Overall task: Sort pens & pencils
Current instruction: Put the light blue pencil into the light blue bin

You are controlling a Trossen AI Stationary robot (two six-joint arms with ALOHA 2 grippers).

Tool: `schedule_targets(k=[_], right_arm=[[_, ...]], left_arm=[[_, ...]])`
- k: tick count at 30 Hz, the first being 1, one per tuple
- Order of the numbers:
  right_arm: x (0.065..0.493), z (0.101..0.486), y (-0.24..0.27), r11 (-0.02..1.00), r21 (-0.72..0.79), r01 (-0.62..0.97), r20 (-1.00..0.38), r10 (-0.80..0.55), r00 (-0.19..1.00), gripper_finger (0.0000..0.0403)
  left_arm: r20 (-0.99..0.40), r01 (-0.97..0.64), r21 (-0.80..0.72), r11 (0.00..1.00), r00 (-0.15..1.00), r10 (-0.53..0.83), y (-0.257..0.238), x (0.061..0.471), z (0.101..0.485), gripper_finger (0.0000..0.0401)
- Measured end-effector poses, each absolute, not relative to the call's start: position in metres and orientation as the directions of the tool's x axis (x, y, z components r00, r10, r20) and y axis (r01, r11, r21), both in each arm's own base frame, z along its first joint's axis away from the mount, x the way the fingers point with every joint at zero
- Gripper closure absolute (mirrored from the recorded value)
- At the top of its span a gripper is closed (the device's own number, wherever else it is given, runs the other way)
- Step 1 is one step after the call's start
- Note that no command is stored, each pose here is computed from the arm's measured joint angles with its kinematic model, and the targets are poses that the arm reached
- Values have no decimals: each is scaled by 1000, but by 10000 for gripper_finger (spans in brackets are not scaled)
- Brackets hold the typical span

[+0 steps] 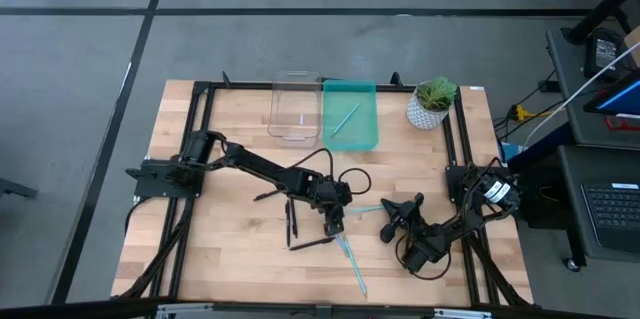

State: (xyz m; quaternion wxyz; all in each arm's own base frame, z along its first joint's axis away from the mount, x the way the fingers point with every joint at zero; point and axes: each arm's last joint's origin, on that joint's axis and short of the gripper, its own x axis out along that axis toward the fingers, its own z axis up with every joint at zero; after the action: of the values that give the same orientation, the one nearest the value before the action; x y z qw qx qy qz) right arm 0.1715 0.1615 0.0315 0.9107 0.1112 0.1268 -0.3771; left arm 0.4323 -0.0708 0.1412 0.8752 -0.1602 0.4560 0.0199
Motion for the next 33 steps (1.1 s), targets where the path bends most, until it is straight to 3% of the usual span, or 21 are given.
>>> schedule_targets(k=[5, 11, 16, 22, 27, 33], right_arm=[[171, 31, 162, 691, 106, 715, -315, -658, 684, 402], [171, 32, 163, 697, 108, 709, -305, -656, 691, 401], [172, 47, 172, 713, 84, 696, -302, -648, 699, 376], [175, 100, 177, 719, -24, 695, -261, -676, 690, 349], [177, 174, 179, 735, -111, 669, -178, -677, 714, 342], [170, 264, 179, 772, -64, 632, -154, -634, 758, 348]], left_arm=[[-808, -181, -253, 950, 579, -105, -70, 432, 141, 385], [-808, -188, -253, 949, 581, -101, -70, 432, 141, 384], [-807, -186, -258, 948, 582, -106, -71, 432, 141, 385], [-811, -202, -244, 948, 579, -85, -70, 431, 141, 385], [-808, -222, -254, 941, 583, -81, -68, 431, 146, 385], [-786, -241, -212, 947, 618, -19, -59, 429, 191, 385]])
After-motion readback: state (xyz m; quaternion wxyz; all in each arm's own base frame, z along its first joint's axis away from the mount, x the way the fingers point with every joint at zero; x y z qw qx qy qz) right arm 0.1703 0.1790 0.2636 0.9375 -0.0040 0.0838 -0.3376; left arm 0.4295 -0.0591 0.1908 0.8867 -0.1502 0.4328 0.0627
